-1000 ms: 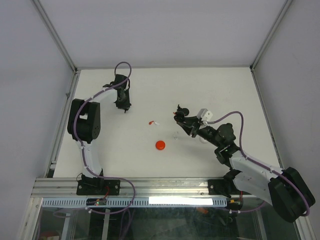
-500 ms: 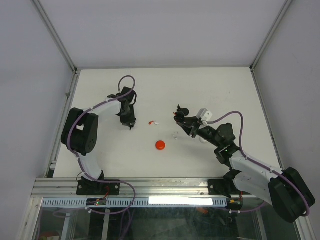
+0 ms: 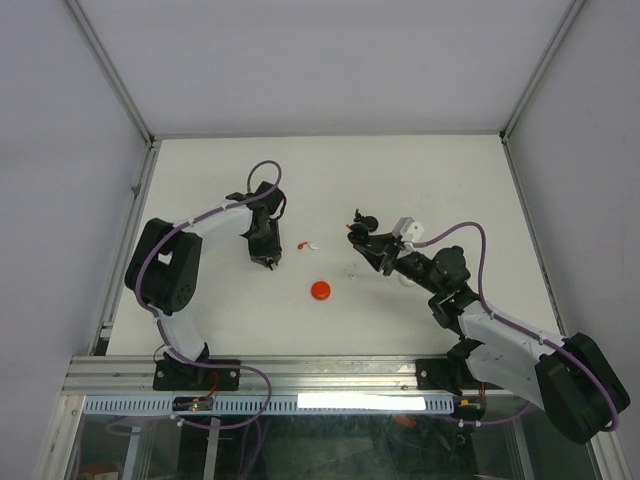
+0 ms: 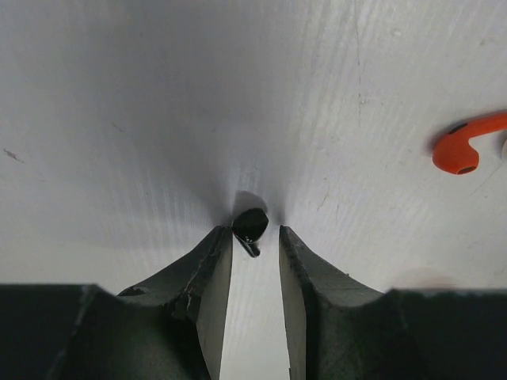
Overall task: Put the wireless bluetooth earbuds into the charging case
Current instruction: Move the earbud to the center of the board, then pick up the earbud from the center of the board, then place the earbud in the charging case, then close the charging case.
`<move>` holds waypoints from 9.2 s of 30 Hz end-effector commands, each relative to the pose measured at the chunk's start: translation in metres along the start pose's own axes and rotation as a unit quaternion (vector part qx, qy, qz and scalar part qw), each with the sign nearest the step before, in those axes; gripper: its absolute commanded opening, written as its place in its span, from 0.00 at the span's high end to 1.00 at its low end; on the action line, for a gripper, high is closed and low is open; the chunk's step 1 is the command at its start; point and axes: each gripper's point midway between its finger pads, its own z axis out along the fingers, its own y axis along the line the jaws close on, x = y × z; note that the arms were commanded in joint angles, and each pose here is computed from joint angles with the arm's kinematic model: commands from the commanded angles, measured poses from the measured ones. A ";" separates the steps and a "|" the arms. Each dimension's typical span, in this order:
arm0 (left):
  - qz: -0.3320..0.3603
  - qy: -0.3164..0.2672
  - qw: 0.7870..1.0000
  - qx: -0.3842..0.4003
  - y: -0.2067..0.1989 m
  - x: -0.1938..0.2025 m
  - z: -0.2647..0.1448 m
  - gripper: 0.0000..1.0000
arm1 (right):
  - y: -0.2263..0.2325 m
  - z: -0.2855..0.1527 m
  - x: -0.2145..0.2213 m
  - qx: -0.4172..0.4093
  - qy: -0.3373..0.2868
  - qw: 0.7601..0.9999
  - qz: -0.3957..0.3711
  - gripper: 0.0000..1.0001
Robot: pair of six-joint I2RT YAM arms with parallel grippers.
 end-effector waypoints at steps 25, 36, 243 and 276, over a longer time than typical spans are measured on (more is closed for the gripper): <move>0.010 -0.033 0.999 -0.025 -0.010 -0.022 -0.015 0.72 | -0.002 0.004 -0.014 -0.002 -0.023 1.000 -0.008 1.00; 0.021 -0.015 0.999 -0.035 -0.008 -0.011 -0.001 0.74 | -0.001 0.005 -0.013 -0.006 -0.020 1.000 -0.006 1.00; 0.179 -0.503 0.788 0.306 -0.148 -0.007 -0.276 0.18 | 0.012 0.028 -0.087 -0.065 -0.152 0.983 0.076 1.00; 0.199 -0.343 0.732 0.554 -0.172 0.015 -0.295 0.04 | 0.045 0.038 -0.090 -0.181 -0.119 0.970 0.109 1.00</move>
